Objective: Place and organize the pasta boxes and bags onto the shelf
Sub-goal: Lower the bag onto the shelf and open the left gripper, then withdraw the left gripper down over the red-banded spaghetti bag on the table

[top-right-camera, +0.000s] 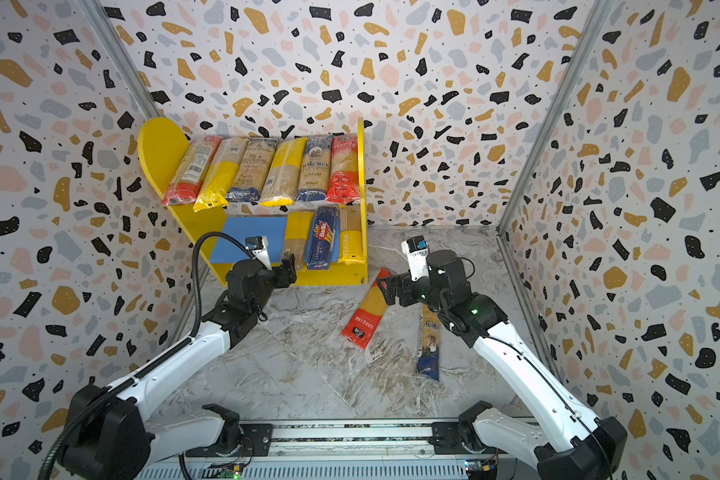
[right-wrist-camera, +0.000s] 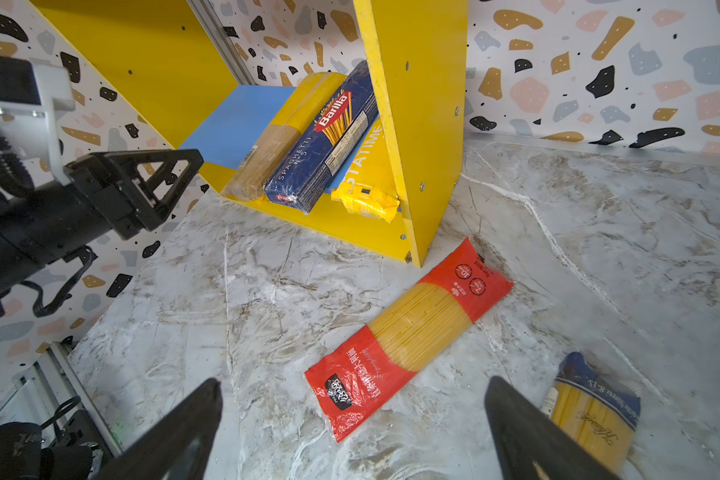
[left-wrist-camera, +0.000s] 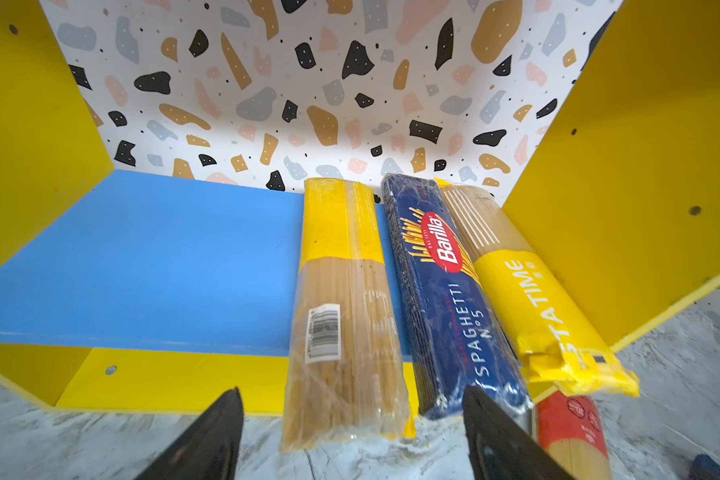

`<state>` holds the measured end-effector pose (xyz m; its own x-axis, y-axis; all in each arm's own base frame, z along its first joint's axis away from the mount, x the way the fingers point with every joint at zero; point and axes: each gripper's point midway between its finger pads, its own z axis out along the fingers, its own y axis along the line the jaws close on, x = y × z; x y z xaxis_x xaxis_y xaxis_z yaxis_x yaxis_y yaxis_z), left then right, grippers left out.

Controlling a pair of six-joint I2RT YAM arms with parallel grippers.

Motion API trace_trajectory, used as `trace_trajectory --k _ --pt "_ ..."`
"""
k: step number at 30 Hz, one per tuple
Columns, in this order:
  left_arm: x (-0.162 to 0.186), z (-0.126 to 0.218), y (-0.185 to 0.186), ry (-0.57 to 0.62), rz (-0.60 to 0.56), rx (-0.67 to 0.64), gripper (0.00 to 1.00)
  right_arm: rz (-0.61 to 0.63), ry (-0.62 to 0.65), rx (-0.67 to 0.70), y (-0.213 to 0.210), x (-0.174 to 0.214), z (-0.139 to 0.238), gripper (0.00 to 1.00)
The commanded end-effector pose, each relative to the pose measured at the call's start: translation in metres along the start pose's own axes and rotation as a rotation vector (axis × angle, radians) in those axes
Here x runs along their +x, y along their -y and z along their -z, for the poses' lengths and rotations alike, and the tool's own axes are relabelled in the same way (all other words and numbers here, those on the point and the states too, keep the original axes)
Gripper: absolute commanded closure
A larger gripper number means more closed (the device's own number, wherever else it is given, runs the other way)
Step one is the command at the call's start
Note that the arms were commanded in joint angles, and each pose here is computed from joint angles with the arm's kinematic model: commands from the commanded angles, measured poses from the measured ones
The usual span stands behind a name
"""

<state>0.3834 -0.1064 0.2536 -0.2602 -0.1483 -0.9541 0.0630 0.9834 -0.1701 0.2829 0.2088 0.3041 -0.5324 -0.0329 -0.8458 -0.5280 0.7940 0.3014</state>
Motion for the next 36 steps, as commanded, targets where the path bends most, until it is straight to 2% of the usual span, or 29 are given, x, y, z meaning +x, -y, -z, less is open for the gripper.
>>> trace_trajectory --k 1,6,14,23,30,36 --pt "-0.001 0.02 0.009 0.02 0.007 0.01 0.18 -0.006 0.021 0.009 -0.006 0.001 0.011 0.01" --pt "0.017 0.044 0.037 -0.004 -0.019 0.066 0.19 -0.006 0.017 0.008 -0.015 0.012 0.017 0.01" --pt "0.067 0.073 0.094 -0.056 -0.047 0.169 0.16 -0.022 0.023 0.021 -0.02 0.025 0.033 0.01" --pt "0.146 0.067 0.141 -0.215 -0.146 0.232 0.09 -0.043 0.047 0.025 -0.02 0.039 0.056 0.01" --pt "0.173 0.055 0.177 -0.256 -0.154 0.279 0.06 -0.052 0.071 0.037 -0.015 0.043 0.07 0.01" --pt "0.202 0.039 0.195 -0.31 -0.207 0.287 0.02 -0.037 0.086 0.051 -0.012 0.041 0.075 0.01"
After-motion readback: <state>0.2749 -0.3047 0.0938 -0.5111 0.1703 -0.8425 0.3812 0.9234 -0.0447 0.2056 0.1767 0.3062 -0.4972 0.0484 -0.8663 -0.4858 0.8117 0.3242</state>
